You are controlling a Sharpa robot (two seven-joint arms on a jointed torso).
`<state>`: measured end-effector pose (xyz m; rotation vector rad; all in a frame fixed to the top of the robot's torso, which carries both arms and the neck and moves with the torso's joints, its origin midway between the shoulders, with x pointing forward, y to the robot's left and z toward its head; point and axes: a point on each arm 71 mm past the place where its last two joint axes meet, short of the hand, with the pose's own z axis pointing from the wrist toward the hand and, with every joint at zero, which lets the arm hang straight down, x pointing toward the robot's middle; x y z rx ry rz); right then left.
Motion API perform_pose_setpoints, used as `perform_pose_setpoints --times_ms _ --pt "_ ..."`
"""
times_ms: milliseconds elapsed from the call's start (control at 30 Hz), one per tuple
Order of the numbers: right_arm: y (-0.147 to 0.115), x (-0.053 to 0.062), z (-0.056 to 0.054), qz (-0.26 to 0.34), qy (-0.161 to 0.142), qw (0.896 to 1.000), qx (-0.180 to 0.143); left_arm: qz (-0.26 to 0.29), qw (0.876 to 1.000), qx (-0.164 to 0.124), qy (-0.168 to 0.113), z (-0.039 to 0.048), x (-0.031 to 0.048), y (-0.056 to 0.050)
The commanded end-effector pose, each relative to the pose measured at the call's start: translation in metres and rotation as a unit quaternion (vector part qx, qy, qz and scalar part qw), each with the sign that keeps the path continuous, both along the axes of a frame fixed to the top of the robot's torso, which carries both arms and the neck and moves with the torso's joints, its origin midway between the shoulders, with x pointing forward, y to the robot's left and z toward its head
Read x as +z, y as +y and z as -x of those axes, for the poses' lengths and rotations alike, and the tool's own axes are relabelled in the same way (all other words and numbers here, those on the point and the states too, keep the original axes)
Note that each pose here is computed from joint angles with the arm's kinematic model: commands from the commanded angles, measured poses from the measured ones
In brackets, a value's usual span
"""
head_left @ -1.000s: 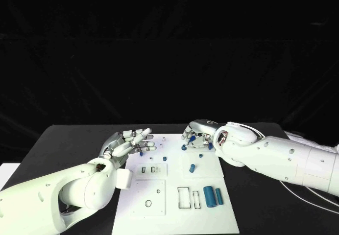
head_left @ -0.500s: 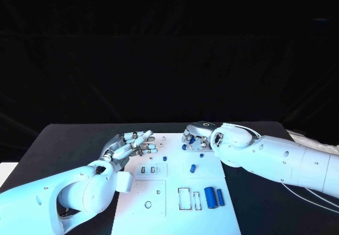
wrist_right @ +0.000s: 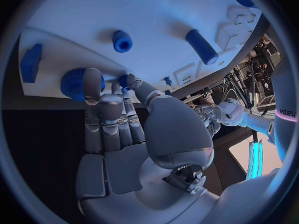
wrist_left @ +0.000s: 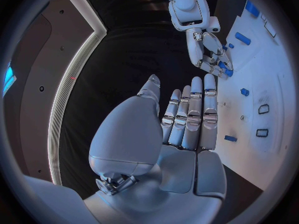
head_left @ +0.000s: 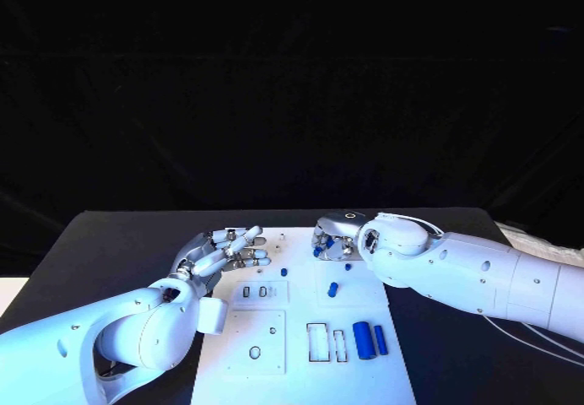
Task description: Assemble the parts on the task board
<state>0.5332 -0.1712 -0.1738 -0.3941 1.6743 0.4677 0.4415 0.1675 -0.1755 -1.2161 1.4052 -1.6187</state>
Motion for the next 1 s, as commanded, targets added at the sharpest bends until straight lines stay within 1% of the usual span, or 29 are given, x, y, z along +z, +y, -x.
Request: perform_pose_setpoints --times_ms 33,100,233,433,567,767,1000 --pt "0.001 -0.001 0.000 0.014 -0.001 1.000 0.001 0.007 1.000 -0.012 -0.002 0.0012 0.0021 -0.003" --pt "0.002 0.000 0.000 0.011 -0.005 1.000 0.001 0.007 1.000 -0.012 -0.001 0.0012 0.0022 -0.003" --pt "0.002 0.003 -0.001 -0.003 -0.023 1.000 -0.003 0.007 1.000 -0.013 -0.001 0.0011 0.0022 -0.003" --pt "0.003 0.014 0.001 -0.054 -0.072 0.996 -0.004 0.007 1.000 -0.013 -0.001 0.0009 0.0021 -0.002" --pt "0.007 0.019 0.004 -0.085 -0.092 0.992 -0.001 0.006 1.000 -0.011 -0.001 0.0002 0.0019 -0.001" --pt "0.016 0.020 0.002 -0.101 -0.093 0.991 -0.002 0.006 1.000 -0.010 -0.001 -0.0002 0.0017 0.000" --pt "0.033 0.018 -0.005 -0.103 -0.088 0.991 -0.003 0.007 1.000 -0.011 -0.002 -0.0002 0.0020 0.000"
